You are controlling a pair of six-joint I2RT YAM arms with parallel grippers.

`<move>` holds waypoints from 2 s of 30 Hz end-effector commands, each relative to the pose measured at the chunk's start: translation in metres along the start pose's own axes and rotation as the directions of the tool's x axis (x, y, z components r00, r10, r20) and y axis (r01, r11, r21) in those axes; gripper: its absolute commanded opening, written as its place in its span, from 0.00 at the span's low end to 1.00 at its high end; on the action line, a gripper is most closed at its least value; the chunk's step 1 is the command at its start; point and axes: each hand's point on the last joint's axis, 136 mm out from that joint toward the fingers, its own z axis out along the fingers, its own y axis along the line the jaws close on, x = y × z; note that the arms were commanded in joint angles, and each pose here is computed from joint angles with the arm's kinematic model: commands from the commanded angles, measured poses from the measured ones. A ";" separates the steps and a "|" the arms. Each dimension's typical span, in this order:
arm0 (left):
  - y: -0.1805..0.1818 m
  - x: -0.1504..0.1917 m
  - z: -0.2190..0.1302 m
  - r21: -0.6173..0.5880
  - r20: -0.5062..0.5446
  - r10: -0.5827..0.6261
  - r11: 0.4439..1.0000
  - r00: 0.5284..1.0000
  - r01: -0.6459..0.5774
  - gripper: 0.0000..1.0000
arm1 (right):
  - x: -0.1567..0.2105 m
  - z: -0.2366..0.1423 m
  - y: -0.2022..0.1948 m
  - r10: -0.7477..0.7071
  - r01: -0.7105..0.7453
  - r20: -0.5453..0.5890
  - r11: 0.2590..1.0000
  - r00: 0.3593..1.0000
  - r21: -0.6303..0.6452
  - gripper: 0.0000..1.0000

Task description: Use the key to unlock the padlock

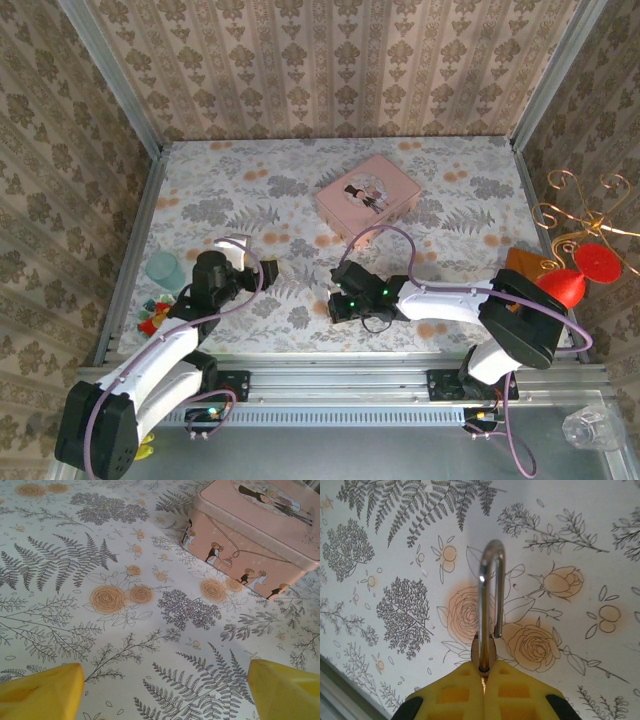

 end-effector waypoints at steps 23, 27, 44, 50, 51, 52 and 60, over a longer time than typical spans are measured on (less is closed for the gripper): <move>0.011 -0.006 0.000 -0.049 0.042 -0.057 0.997 0.998 0.059 1.00 | -0.040 -0.082 -0.026 -0.151 0.110 0.179 0.970 0.972 0.218 0.37; 0.007 -0.016 0.004 -0.033 0.045 -0.088 0.995 0.995 0.089 1.00 | -0.070 -0.119 -0.021 -0.241 0.161 0.264 0.943 0.934 0.291 0.40; 0.054 -0.099 -0.017 -0.373 0.359 0.117 0.928 0.926 0.027 1.00 | -0.131 -0.213 -0.066 -0.688 0.195 0.442 0.640 0.575 0.743 0.74; 0.049 -0.105 -0.020 -0.464 0.368 0.430 0.853 0.825 -0.238 1.00 | -0.120 -0.209 -0.118 -0.662 0.135 0.466 0.647 0.586 0.750 0.80; 0.049 -0.103 -0.018 -0.477 0.335 0.467 0.833 0.818 -0.281 1.00 | -0.118 -0.210 -0.128 -0.650 0.107 0.477 0.649 0.591 0.753 0.81; 0.051 -0.099 -0.016 -0.489 0.298 0.495 0.813 0.816 -0.314 1.00 | -0.117 -0.211 -0.138 -0.640 0.080 0.484 0.648 0.596 0.758 0.81; 0.091 -0.071 -0.002 -0.594 0.078 0.532 0.704 0.843 -0.390 1.00 | -0.110 -0.196 -0.195 -0.553 -0.025 0.543 0.685 0.632 0.728 0.82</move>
